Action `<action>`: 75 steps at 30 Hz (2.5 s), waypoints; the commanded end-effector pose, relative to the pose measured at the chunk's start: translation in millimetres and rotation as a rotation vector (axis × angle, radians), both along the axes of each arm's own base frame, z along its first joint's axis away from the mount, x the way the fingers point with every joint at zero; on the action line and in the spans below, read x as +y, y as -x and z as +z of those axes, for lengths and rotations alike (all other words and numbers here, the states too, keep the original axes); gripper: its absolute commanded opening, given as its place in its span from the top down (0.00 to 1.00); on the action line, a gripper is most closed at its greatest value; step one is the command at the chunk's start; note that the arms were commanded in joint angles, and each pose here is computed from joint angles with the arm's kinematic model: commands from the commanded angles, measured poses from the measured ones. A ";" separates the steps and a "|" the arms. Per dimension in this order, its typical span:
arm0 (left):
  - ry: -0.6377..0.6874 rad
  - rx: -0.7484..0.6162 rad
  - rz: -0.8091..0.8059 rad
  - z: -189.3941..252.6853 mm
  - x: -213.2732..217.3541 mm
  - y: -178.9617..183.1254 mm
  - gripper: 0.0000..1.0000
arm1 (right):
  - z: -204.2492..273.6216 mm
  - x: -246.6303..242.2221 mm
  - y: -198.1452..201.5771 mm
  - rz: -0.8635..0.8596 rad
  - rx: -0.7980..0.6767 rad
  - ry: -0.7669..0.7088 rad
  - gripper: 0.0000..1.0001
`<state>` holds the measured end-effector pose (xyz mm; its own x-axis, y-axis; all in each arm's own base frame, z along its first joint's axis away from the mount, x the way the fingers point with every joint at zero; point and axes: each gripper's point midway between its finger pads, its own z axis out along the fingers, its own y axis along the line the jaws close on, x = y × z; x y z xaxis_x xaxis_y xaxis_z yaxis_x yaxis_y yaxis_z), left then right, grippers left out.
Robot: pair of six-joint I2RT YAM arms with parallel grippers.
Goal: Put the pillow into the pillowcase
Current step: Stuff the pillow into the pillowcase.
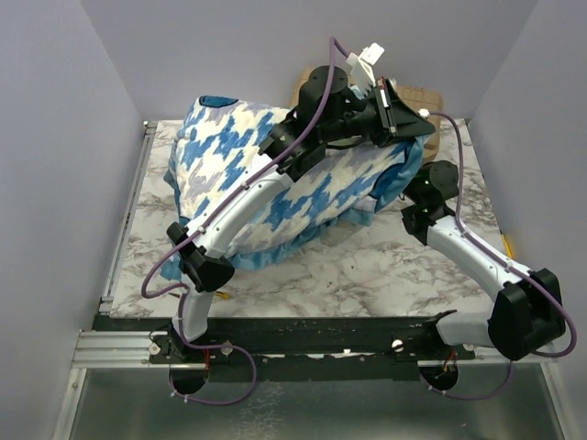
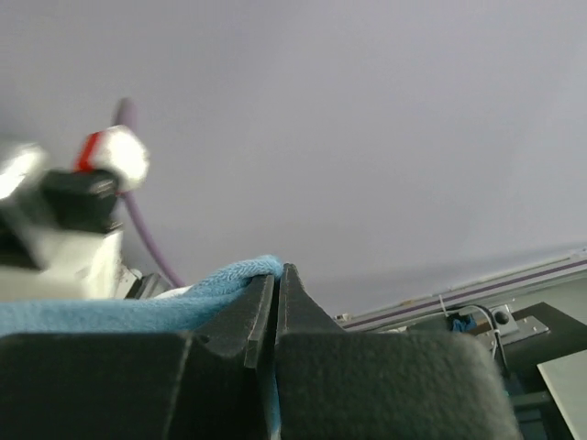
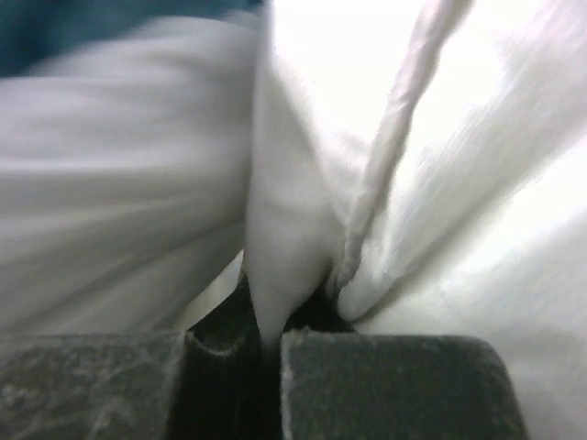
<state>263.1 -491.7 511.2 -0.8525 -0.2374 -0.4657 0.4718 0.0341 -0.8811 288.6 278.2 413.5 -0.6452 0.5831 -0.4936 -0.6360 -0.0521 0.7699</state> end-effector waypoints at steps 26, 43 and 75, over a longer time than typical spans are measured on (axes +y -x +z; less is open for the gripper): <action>0.240 -0.293 0.166 103.0 109.2 -52.2 1.00 | 221.0 -13.0 62.4 0.033 -0.603 0.128 1.00; -0.101 -0.147 0.487 -88.0 119.5 -65.7 0.91 | 80.6 15.8 0.7 0.291 -0.364 0.398 1.00; -0.316 0.146 0.631 -258.2 152.1 -93.1 0.21 | -42.7 66.5 78.9 0.623 -0.364 0.529 1.00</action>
<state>348.9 -326.1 373.5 -0.5000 -0.7300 -0.4660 0.3970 0.2850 -0.8725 294.1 319.8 323.9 -0.6736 -0.0536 -0.7372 -0.7348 0.1566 0.6600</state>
